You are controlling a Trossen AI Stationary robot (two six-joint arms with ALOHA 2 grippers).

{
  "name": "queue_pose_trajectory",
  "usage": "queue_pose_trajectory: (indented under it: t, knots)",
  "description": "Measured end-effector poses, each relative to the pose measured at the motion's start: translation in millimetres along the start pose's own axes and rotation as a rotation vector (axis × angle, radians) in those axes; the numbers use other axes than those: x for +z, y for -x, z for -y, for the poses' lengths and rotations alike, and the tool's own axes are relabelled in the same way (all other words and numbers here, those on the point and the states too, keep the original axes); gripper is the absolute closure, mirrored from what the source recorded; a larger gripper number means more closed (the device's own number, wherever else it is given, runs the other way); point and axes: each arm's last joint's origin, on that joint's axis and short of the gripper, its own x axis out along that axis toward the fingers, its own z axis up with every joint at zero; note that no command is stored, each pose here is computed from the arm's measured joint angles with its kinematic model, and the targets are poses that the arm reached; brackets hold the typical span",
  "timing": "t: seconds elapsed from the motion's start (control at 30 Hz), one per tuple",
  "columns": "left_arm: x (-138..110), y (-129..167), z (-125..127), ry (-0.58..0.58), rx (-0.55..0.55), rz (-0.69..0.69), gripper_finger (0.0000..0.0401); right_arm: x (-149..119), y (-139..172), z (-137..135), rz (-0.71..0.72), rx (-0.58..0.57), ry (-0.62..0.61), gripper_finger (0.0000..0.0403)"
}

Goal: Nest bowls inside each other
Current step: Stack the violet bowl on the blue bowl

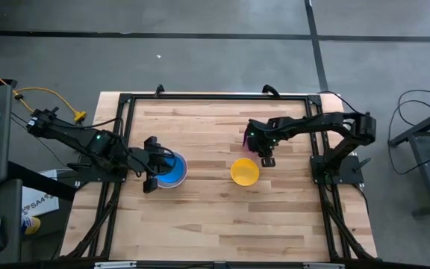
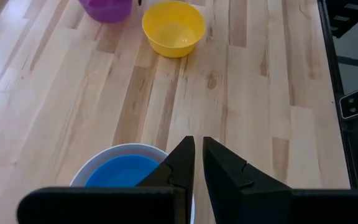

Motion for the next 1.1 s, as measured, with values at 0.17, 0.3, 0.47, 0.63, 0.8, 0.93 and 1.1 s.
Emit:
queue_pose_trajectory:
  t: [0.17, 0.3, 0.47, 0.63, 0.8, 0.93, 1.1]
  knots:
    - [0.0, 0.0, 0.0, 0.000, 0.000, 0.000, 0.0368, -0.1, 5.1, 1.2, 0.006, -0.044, 0.011, 0.0312]
    - [0.1, 0.0, 0.0, 0.000, 0.000, 0.001, 0.0368, 0.1, 11.5, 0.8, 0.026, -0.060, 0.020, 0.0312]
    - [0.1, 0.0, 0.0, 0.000, -0.001, 0.001, 0.0368, -0.7, 14.6, 0.2, 0.029, -0.061, 0.021, 0.0312]
    - [0.2, 0.0, 0.1, 0.001, -0.001, 0.002, 0.0368, -2.2, 14.4, -0.4, 0.013, -0.054, 0.019, 0.0312]
    - [0.2, 0.0, 0.1, 0.001, -0.001, 0.002, 0.0368, -2.5, 14.4, -0.5, 0.011, -0.053, 0.005, 0.0317]
    - [0.2, 0.0, 0.1, 0.001, -0.001, 0.002, 0.0368, -2.6, 14.4, -0.6, 0.010, -0.052, 0.003, 0.0336]
    - [0.2, 0.0, 0.1, 0.001, -0.001, 0.002, 0.0368, -2.6, 14.4, -0.6, 0.009, -0.052, 0.002, 0.0362]
